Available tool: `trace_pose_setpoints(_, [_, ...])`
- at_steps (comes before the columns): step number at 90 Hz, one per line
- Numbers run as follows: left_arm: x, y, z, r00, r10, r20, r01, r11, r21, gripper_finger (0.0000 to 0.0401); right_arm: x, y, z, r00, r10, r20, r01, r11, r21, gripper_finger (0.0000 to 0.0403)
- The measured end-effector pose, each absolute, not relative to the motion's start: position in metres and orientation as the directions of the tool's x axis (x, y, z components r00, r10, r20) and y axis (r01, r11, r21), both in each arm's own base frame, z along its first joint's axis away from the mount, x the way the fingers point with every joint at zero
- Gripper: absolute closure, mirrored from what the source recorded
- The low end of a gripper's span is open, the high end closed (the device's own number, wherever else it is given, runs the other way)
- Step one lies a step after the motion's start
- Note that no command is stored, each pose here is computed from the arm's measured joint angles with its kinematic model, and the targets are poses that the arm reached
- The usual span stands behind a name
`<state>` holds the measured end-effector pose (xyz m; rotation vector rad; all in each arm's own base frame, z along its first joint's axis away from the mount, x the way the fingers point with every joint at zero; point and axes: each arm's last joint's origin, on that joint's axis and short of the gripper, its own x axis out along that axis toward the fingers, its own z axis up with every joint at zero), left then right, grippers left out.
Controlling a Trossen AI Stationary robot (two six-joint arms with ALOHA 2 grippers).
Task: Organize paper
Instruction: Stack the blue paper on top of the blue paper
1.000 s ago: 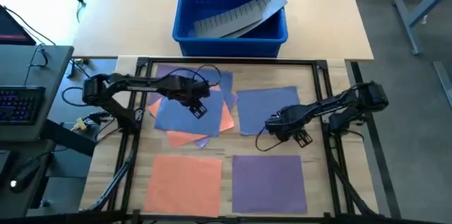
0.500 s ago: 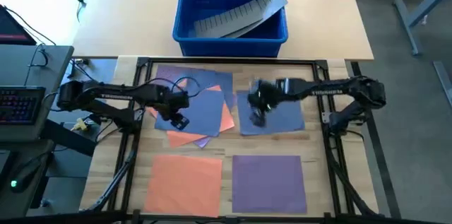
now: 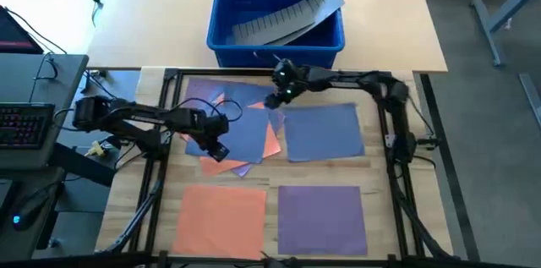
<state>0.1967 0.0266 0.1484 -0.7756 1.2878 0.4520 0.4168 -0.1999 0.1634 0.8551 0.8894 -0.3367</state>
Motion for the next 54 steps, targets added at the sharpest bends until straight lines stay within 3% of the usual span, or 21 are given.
trace_pose_setpoints(18, [0.200,0.027,0.139,0.200,-0.113,-0.973,-0.691,0.688,-0.222,0.0339,0.446,-0.207,0.171,0.490,0.059,-0.870,0.600,0.702,0.385,0.0194])
trace_pose_setpoints(31, [0.203,0.028,0.136,0.205,-0.117,-0.972,-0.689,0.688,-0.228,0.0339,0.457,-0.203,0.162,0.398,0.122,-0.909,0.603,0.712,0.360,0.0194])
trace_pose_setpoints(54, [0.205,0.028,0.136,0.219,-0.109,-0.970,-0.679,0.696,-0.232,0.0339,0.468,-0.187,0.164,0.337,0.162,-0.927,0.580,0.740,0.340,0.0194])
